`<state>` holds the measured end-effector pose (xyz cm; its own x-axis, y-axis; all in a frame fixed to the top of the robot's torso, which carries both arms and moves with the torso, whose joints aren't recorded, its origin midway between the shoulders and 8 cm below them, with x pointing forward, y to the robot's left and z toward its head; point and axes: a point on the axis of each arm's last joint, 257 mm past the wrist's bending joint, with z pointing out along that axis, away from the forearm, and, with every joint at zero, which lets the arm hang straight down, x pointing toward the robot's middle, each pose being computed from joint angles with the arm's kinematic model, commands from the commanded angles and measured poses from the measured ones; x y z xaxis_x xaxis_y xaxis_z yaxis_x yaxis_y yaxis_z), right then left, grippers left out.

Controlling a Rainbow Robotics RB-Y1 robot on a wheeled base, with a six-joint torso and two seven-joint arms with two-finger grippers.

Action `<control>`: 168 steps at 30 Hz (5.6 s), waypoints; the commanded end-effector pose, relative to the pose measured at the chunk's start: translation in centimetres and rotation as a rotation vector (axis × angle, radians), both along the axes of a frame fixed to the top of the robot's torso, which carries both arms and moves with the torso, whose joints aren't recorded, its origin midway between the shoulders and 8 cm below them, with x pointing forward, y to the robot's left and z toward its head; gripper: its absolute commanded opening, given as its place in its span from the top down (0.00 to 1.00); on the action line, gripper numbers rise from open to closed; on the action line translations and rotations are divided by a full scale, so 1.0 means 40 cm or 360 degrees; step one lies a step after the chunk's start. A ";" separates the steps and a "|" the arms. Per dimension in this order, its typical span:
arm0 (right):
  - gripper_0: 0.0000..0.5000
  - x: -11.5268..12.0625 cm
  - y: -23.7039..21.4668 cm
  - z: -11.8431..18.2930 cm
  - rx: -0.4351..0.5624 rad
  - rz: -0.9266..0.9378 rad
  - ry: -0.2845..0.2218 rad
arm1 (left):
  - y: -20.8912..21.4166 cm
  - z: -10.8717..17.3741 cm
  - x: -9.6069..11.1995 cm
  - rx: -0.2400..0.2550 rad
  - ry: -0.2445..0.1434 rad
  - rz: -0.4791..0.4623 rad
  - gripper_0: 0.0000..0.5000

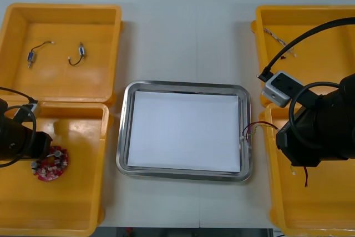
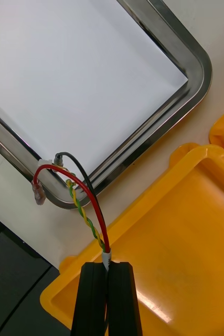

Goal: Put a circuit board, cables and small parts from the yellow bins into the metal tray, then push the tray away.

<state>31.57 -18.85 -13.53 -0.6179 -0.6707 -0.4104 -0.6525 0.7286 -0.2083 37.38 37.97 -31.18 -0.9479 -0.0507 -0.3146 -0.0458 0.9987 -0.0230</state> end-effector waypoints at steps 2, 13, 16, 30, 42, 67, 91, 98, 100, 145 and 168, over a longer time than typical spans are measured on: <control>1.00 0.002 0.017 0.016 -0.0041 0.0108 -0.0058 | -0.019 0.011 0.027 -0.0047 -0.0043 0.0108 1.00; 1.00 -0.001 0.018 0.015 -0.0045 0.0121 -0.0051 | -0.012 0.059 0.040 -0.0040 -0.0065 0.0103 1.00; 1.00 -0.001 0.018 0.015 -0.0047 0.0123 -0.0051 | -0.011 0.105 0.044 -0.0005 -0.0059 0.0078 1.00; 1.00 -0.001 0.018 0.015 -0.0048 0.0125 -0.0051 | -0.063 0.313 0.057 0.0090 -0.0105 -0.0059 1.00; 1.00 0.001 0.017 0.016 -0.0049 0.0122 -0.0058 | -0.280 0.405 0.067 0.0065 -0.0147 -0.0422 1.00; 1.00 0.002 0.016 0.015 -0.0046 0.0112 -0.0058 | -0.709 0.264 0.072 -0.0003 -0.0325 -0.0673 1.00; 1.00 0.004 0.017 0.017 -0.0046 0.0115 -0.0064 | -0.738 0.111 0.105 0.0032 -0.0349 -0.0628 1.00; 1.00 0.003 0.016 0.017 -0.0049 0.0116 -0.0063 | -0.743 0.106 0.103 0.0020 -0.0346 -0.0622 1.00; 1.00 0.004 0.016 0.016 -0.0048 0.0117 -0.0064 | -0.741 0.099 0.101 0.0035 -0.0349 -0.0626 1.00; 1.00 0.009 0.126 0.037 0.0048 0.0314 -0.0080 | -0.548 0.418 0.132 -0.0067 -0.0272 -0.0203 0.00; 1.00 0.101 0.251 -0.098 -0.0334 0.0760 -0.0057 | -0.197 0.544 0.300 0.0056 -0.0251 -0.0081 0.00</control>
<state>35.10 -10.56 -17.68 -0.2643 -0.9316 -0.2498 -0.8836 0.3376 -0.3245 47.70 26.73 -13.15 -0.9161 0.0716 -0.3945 0.0870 0.9960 -0.0211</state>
